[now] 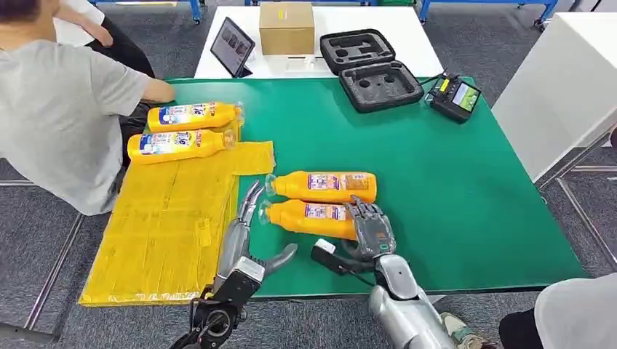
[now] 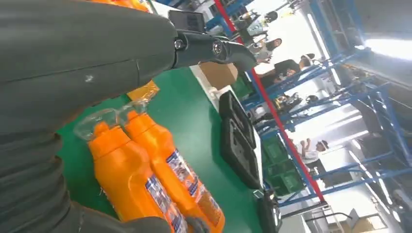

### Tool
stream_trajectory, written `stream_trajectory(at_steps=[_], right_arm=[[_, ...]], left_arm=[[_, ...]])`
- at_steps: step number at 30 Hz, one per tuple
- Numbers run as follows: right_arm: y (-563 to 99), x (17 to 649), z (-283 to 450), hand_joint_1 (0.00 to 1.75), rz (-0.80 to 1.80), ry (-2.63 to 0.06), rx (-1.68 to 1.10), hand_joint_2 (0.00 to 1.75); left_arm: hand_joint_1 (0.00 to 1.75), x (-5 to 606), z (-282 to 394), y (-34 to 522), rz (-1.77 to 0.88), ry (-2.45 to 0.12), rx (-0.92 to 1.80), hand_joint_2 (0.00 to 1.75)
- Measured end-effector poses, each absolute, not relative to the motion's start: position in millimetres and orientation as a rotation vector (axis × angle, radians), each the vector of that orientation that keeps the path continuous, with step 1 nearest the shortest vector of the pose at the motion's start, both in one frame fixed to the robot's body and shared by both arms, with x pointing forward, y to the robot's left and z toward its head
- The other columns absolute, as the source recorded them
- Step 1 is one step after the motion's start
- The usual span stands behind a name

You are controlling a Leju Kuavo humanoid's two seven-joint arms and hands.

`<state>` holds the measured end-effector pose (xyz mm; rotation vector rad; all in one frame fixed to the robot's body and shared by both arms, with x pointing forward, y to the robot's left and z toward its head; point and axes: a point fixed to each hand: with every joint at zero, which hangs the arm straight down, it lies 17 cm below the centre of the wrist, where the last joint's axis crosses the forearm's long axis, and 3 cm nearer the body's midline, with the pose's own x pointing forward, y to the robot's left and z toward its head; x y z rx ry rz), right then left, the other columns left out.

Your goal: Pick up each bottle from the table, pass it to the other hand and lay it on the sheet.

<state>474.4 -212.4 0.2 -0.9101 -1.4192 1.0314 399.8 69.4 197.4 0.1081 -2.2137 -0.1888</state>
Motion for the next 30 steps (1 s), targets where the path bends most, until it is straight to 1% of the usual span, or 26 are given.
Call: stream_trajectory(at_steps=[13, 20, 24, 30], right_arm=[[-216.2, 480.9, -7.8, 1.75, 1.030, -1.371, -0.844, 1.75], [-215.8, 480.3, -4.4, 1.75, 0.969, -1.429, -0.772, 1.75], [-210.5, 476.8, 1.6, 1.75, 0.827, -1.526, -0.595, 1.75], [-209.0, 462.4, 10.5, 1.75, 0.586, -1.629, -0.418, 1.75]], left_arm=[[0.00, 403.5, 199.2, 64.5, -0.209, -2.220, 0.100, 1.75], [0.00, 403.6, 199.2, 61.6, -0.219, -2.222, 0.095, 1.75], [0.00, 404.2, 201.4, 66.0, -0.197, -2.227, 0.131, 1.75], [0.00, 406.6, 216.8, 87.6, -0.011, -2.214, 0.184, 1.75]])
